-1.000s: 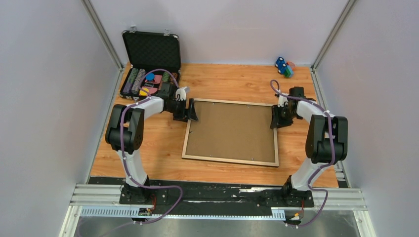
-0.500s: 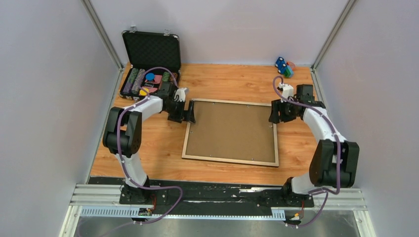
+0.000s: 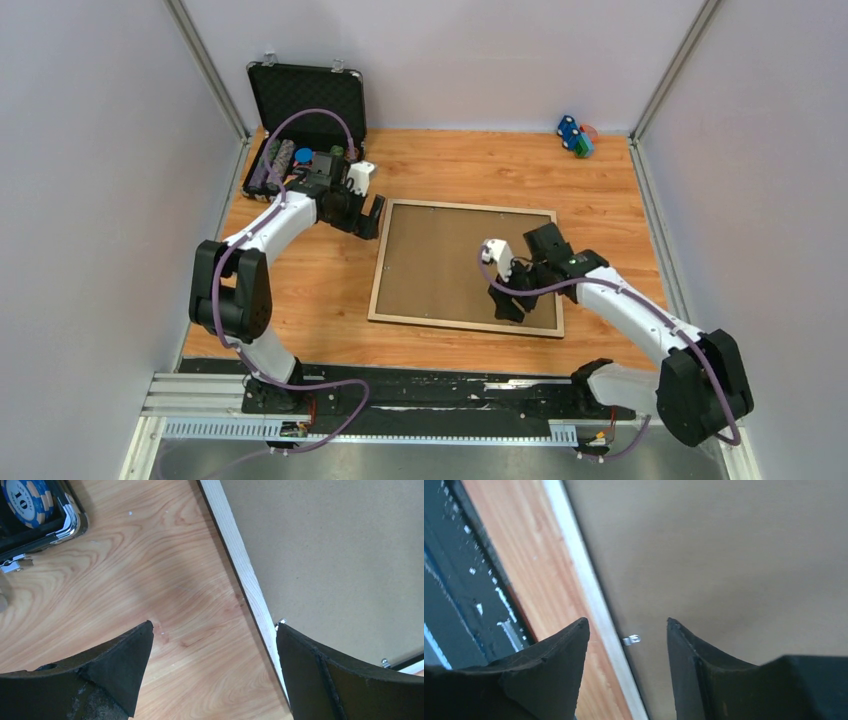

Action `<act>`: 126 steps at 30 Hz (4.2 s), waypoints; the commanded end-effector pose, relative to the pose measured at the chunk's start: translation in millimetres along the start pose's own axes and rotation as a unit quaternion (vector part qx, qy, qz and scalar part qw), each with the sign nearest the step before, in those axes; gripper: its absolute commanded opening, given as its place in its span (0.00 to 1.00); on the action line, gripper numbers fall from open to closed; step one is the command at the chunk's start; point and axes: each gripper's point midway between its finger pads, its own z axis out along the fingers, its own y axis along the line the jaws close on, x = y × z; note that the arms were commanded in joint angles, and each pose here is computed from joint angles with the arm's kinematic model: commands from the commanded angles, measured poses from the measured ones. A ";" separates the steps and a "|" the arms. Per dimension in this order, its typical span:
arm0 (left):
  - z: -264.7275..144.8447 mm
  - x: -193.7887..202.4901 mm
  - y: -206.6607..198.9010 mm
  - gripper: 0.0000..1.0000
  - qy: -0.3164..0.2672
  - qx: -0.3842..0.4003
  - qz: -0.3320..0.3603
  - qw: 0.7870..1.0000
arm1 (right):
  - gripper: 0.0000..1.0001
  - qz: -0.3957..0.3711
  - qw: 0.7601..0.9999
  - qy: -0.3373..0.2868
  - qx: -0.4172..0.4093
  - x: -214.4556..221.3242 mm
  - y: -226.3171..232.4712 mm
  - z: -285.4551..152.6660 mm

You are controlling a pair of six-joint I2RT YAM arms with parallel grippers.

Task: Put the photo into the frame
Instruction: Turn over the photo frame at the center of the board.

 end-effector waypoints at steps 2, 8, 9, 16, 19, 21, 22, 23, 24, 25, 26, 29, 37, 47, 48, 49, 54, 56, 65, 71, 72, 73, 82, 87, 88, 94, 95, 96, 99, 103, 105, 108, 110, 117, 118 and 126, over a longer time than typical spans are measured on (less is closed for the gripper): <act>-8.1 -11.4 6.1 1.00 -0.006 -0.015 0.025 1.000 | 0.57 -0.089 0.996 0.022 -0.017 5.9 31.4 13.7; 2.4 -5.2 6.0 1.00 0.012 -0.008 0.011 1.000 | 0.54 -0.132 0.990 0.054 -0.013 23.6 49.2 28.8; 2.8 -5.4 6.1 1.00 0.013 -0.008 0.014 1.000 | 0.54 -0.136 0.989 0.057 -0.010 25.4 49.8 30.5; 5.5 -2.7 10.9 1.00 0.020 -0.018 0.019 0.999 | 0.48 -0.156 0.983 0.093 0.013 34.4 48.9 42.4; 6.6 -1.2 12.1 1.00 0.022 -0.020 0.018 0.999 | 0.46 -0.165 0.981 0.104 0.022 37.3 48.0 46.7; 7.6 -0.1 12.3 1.00 0.024 -0.020 0.017 0.999 | 0.45 -0.169 0.979 0.110 0.027 38.7 47.6 48.5; 7.9 0.4 12.2 1.00 0.025 -0.020 0.017 0.999 | 0.44 -0.170 0.979 0.113 0.027 39.5 47.8 49.4; 8.0 0.6 12.0 1.00 0.025 -0.019 0.017 0.999 | 0.43 -0.171 0.978 0.116 0.028 40.4 47.9 50.0; 8.0 0.4 11.7 1.00 0.024 -0.018 0.017 0.999 | 0.41 -0.172 0.978 0.118 0.028 41.0 48.7 50.6; 8.3 0.6 12.0 1.00 0.025 -0.019 0.017 0.999 | 0.38 -0.173 0.977 0.119 0.027 41.3 49.4 51.0; 8.1 0.8 12.5 1.00 0.025 -0.020 0.017 0.999 | 0.36 -0.173 0.977 0.121 0.026 42.2 50.5 51.5; 8.4 0.9 13.3 1.00 0.026 -0.022 0.018 0.999 | 0.29 -0.179 0.976 0.124 0.024 42.8 53.3 52.8; 6.9 1.0 15.2 1.00 0.026 -0.028 0.021 0.999 | 0.07 -0.180 0.972 0.147 0.018 49.6 58.1 58.0; -13.4 -4.6 0.1 1.00 0.000 0.007 0.069 0.998 | 0.00 -0.179 0.976 0.118 0.034 19.0 56.8 44.8; -20.2 -10.2 -3.9 1.00 -0.017 0.014 0.086 0.996 | 0.00 -0.179 0.977 0.110 0.031 11.5 58.0 41.6; -21.3 -5.9 -5.4 1.00 -0.017 0.017 0.090 0.996 | 0.00 -0.179 0.978 0.102 0.026 4.4 59.6 38.3; -55.3 -12.7 -27.8 1.00 -0.075 0.043 0.149 0.985 | 0.00 -0.178 0.981 0.082 0.011 -22.5 62.0 25.7; -71.0 -13.8 -38.7 1.00 -0.097 0.046 0.178 0.978 | 0.00 -0.177 0.981 0.081 0.011 -27.4 60.6 23.3; -116.7 -7.3 -100.8 1.00 -0.153 0.046 0.335 0.929 | 0.00 -0.139 0.989 0.051 -0.003 -62.8 46.2 9.3; -115.6 1.4 -127.5 1.00 -0.145 0.060 0.393 0.906 | 0.00 -0.104 0.994 0.035 -0.015 -82.5 33.9 0.3; -115.0 4.3 -134.1 1.00 -0.146 0.065 0.404 0.901 | 0.00 -0.100 0.994 0.034 -0.014 -84.6 32.6 -0.9; -115.3 5.1 -137.0 1.00 -0.148 0.067 0.413 0.896 | 0.00 -0.095 0.995 0.032 -0.012 -86.8 31.0 -1.8; -102.2 20.6 -170.4 1.00 -0.161 0.092 0.492 0.850 | 0.00 -0.064 0.998 0.011 -0.014 -107.7 22.9 -15.1; -89.2 22.3 -175.3 1.00 -0.170 0.069 0.531 0.827 | 0.00 -0.046 0.999 0.001 -0.023 -115.2 20.5 -21.7; -87.5 16.4 -175.6 1.00 -0.181 0.056 0.539 0.821 | 0.00 -0.043 0.999 -0.001 -0.024 -116.4 19.9 -22.9; -66.9 4.8 -162.0 1.00 -0.205 -0.006 0.572 0.794 | 0.00 -0.033 0.999 -0.013 -0.033 -123.0 19.2 -30.5; -64.1 3.0 -160.8 1.00 -0.209 -0.013 0.573 0.792 | 0.00 -0.032 0.999 -0.014 -0.033 -123.7 19.4 -31.5; -62.4 2.3 -160.7 1.00 -0.210 -0.016 0.579 0.788 | 0.00 -0.032 0.999 -0.015 -0.035 -124.3 19.5 -32.4; -56.1 -3.3 -156.4 1.00 -0.213 -0.036 0.583 0.783 | 0.00 -0.029 0.999 -0.019 -0.041 -126.1 20.8 -34.6; -54.2 -11.5 -151.8 0.92 -0.214 -0.059 0.582 0.783 | 0.00 -0.026 0.999 -0.019 -0.041 -126.3 19.4 -36.9; -52.9 -13.4 -149.1 0.81 -0.209 -0.067 0.583 0.783 | 0.00 -0.025 0.999 -0.020 -0.040 -126.8 18.5 -38.0; -53.5 -17.8 -146.3 0.64 -0.205 -0.078 0.580 0.785 | 0.00 -0.024 0.999 -0.023 -0.039 -128.6 17.8 -40.3; -53.9 -19.3 -146.0 0.58 -0.204 -0.080 0.579 0.785 | 0.00 -0.023 0.999 -0.024 -0.037 -129.7 16.6 -41.4; -55.1 -23.7 -146.0 0.20 -0.188 -0.080 0.577 0.791 | 0.06 -0.014 1.000 -0.026 -0.008 -135.3 7.0 -47.8; -55.4 -24.8 -146.2 0.18 -0.184 -0.079 0.576 0.792 | 0.11 -0.012 1.000 -0.026 0.001 -136.4 4.4 -49.5; -60.3 -30.7 -148.2 0.00 -0.165 -0.072 0.557 0.810 | 0.59 -0.022 0.996 -0.058 0.069 -157.7 -7.7 -81.1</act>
